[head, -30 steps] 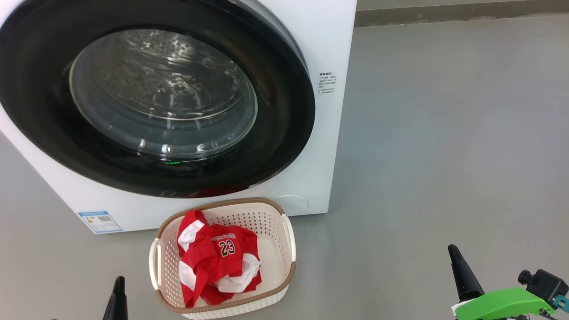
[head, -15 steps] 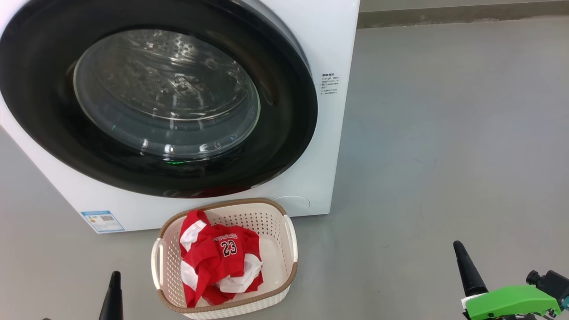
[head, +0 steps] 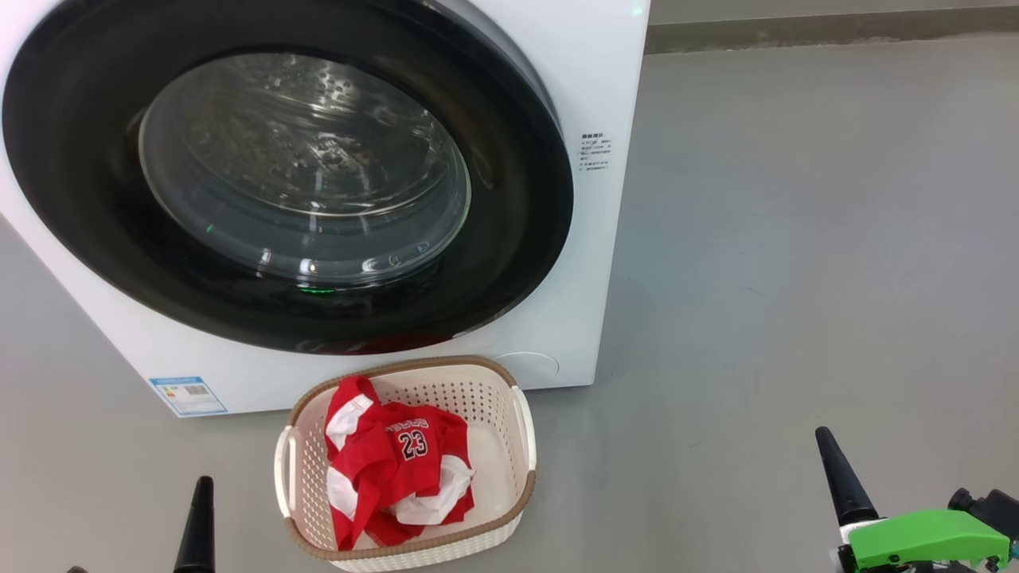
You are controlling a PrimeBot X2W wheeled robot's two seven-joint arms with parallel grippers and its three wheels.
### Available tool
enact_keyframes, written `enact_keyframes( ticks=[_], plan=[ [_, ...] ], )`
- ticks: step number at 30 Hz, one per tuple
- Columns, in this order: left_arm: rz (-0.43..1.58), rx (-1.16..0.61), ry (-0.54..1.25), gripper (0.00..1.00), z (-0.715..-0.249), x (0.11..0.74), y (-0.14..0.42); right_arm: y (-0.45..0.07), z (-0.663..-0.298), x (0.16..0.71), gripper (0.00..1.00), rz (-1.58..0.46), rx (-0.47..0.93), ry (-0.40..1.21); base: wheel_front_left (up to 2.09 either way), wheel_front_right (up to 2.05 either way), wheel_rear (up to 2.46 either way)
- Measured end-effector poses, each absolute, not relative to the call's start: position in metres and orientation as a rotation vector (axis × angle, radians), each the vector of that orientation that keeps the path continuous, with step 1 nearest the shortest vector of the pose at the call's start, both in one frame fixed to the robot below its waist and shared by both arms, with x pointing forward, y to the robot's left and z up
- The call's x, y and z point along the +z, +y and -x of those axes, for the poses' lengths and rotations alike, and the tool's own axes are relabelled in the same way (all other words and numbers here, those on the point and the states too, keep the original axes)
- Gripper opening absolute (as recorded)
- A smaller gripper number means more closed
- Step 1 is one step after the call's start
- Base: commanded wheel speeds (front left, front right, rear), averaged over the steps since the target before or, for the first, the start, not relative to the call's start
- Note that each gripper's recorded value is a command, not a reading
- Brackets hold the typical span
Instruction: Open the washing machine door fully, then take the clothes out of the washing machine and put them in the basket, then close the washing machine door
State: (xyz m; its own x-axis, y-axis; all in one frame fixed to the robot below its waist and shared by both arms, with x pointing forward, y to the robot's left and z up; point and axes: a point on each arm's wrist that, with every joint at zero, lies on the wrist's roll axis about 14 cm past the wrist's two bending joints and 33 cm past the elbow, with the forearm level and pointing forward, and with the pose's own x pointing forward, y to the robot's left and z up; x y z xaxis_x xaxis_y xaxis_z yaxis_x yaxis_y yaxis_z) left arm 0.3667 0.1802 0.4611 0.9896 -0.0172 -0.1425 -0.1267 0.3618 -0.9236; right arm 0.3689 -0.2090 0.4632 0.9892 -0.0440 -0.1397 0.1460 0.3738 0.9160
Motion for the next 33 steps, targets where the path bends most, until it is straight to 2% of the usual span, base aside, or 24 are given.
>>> enact_keyframes(
  ticks=[33],
  plan=[
    [1.547, 0.046, 0.091, 0.0, -0.374, 0.479, 0.185, -0.207, -0.374, 0.479, 0.0, -1.539, -0.087, 0.048, 0.0, 0.0, 0.0]
  ],
)
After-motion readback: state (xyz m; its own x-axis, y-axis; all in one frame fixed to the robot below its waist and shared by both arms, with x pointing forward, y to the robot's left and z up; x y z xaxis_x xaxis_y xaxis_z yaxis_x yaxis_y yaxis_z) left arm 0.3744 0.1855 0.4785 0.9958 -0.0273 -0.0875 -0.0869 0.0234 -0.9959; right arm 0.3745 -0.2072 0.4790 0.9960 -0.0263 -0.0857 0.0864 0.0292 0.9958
